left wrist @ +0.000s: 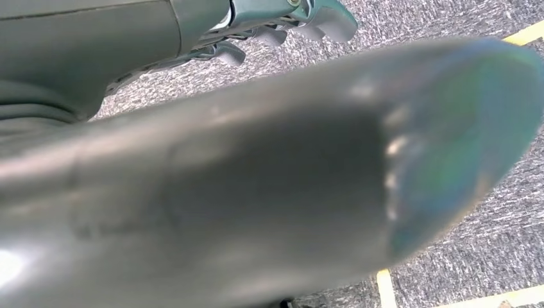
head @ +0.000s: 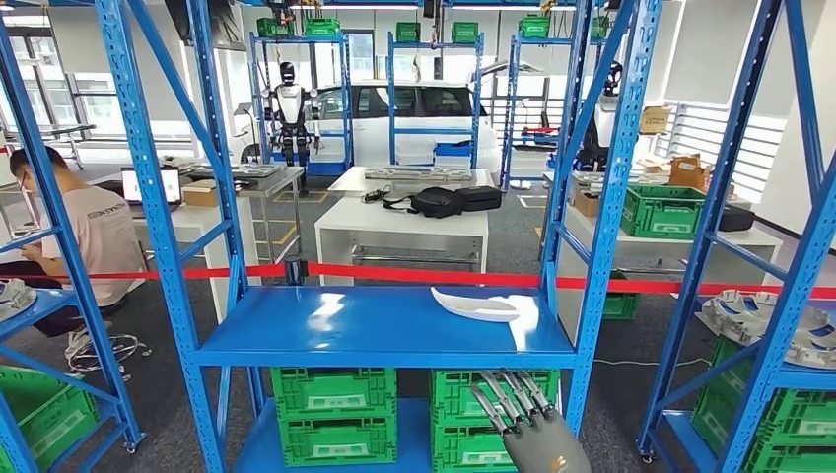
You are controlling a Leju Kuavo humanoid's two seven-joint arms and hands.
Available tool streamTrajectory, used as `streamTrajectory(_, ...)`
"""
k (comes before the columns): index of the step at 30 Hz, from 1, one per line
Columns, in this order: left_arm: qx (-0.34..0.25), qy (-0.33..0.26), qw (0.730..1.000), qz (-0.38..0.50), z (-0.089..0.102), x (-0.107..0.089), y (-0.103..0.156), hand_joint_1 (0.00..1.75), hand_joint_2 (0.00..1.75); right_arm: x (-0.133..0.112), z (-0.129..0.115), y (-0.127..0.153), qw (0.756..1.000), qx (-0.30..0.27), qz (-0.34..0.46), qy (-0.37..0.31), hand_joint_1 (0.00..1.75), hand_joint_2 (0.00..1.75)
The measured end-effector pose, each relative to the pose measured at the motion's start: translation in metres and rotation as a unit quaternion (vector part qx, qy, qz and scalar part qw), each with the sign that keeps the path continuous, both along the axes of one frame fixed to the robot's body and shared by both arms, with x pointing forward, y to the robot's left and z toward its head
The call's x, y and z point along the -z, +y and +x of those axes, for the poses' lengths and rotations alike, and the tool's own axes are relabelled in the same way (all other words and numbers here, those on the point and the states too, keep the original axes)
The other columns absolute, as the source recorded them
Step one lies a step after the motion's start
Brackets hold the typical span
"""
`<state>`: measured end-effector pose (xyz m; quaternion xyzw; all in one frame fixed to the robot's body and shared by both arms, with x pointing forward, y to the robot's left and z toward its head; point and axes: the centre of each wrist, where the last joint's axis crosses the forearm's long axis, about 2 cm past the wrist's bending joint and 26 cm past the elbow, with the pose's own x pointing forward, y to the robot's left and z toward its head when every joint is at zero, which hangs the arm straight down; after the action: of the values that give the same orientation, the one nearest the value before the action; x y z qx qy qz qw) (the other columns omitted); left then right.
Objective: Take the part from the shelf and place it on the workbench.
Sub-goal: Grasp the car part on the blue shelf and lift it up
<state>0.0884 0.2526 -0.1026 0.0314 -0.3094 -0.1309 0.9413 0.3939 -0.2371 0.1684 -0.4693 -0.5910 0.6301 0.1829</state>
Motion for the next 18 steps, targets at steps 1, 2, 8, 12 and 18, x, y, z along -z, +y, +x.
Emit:
streamTrajectory(1,0.000,0.000,1.000,0.000,-0.0001,0.0000,-0.0001,0.00,0.00,0.0006,-0.0002,0.0000,1.000,0.005,0.001,-0.001,0.00,0.00)
streamTrajectory(2,-0.001,0.000,1.000,-0.001,-0.0002,0.0000,-0.0003,0.00,0.00,0.0007,-0.0003,0.0000,1.000,0.009,0.002,-0.003,0.00,0.00)
streamTrajectory(8,-0.005,0.000,1.000,0.000,0.0009,-0.0001,0.0006,0.00,0.00,0.0031,-0.0014,-0.0003,1.000,0.023,0.000,-0.006,0.00,0.00)
streamTrajectory(12,-0.007,-0.002,1.000,-0.001,0.0027,-0.0005,0.0007,0.00,0.00,0.0027,-0.0011,-0.0006,1.000,0.024,-0.001,-0.007,0.00,0.00)
streamTrajectory(18,-0.005,0.000,1.000,0.000,0.0017,-0.0003,0.0002,0.00,0.00,0.0060,-0.0030,-0.0005,1.000,0.029,-0.001,-0.002,0.00,0.00)
